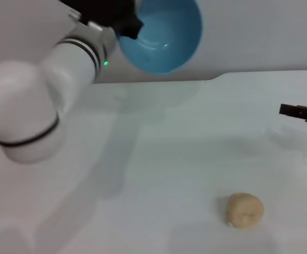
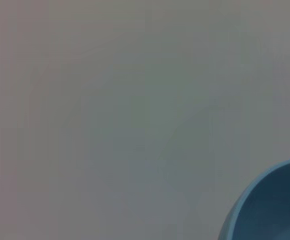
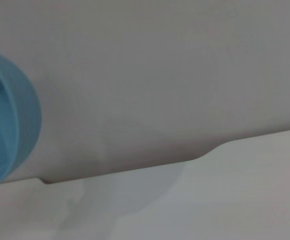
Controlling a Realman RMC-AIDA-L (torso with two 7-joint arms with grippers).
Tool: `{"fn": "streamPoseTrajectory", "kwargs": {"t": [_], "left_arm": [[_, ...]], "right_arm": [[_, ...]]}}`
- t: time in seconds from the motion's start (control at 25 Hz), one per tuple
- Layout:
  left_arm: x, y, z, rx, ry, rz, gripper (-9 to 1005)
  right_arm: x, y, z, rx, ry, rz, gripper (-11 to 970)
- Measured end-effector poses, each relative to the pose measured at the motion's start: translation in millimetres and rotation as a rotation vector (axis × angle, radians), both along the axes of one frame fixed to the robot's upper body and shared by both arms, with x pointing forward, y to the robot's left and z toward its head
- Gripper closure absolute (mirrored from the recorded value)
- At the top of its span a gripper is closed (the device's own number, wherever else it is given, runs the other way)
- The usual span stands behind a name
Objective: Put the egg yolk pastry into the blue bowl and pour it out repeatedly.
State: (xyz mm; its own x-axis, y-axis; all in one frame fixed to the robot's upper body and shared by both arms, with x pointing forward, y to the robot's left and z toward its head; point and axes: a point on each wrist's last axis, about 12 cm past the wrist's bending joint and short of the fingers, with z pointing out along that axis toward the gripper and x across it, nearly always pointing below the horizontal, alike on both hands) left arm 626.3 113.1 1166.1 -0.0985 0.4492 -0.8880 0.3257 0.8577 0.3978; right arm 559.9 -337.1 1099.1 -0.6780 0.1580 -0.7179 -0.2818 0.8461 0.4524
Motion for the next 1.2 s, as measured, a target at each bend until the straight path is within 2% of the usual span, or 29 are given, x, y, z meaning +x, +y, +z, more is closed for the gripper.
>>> {"fn": "streamPoseTrajectory", "kwargs": {"t": [0.16, 0.4, 0.44, 0.52, 0.8, 1.0, 1.2], "left_arm": [[10.4, 17.7, -1.7, -0.098, 0.140, 0.072, 994], [22.2, 45.6, -0.5, -0.104, 0.344, 0.147, 995], [22.2, 45.6, -0.5, -0.104, 0.344, 0.147, 995], [23.0, 55.4, -0.3, -0.089, 0.453, 0.133, 995], [19.6, 78.4, 5.2, -0.098, 0.667, 0.094, 994], [15.6, 90.9, 4.1, -0.090, 0.755, 0.123, 995], [9.6, 95.7, 2.3, -0.068, 0.815, 0.128, 993]], "right_arm": [[3.7, 10.9, 0.4, -0.025, -0.002, 0.053, 456], [10.8, 27.1, 2.8, -0.079, -0.010, 0.134, 455], [12.1, 29.7, 3.1, -0.092, -0.009, 0.148, 455], [14.7, 36.7, 4.2, -0.124, -0.008, 0.185, 455], [21.0, 66.8, 18.8, -0.261, 0.003, 0.331, 455], [18.6, 95.1, 31.2, -0.359, 0.095, 0.478, 455], [13.7, 118.8, 34.9, -0.403, 0.177, 0.601, 455]]}}
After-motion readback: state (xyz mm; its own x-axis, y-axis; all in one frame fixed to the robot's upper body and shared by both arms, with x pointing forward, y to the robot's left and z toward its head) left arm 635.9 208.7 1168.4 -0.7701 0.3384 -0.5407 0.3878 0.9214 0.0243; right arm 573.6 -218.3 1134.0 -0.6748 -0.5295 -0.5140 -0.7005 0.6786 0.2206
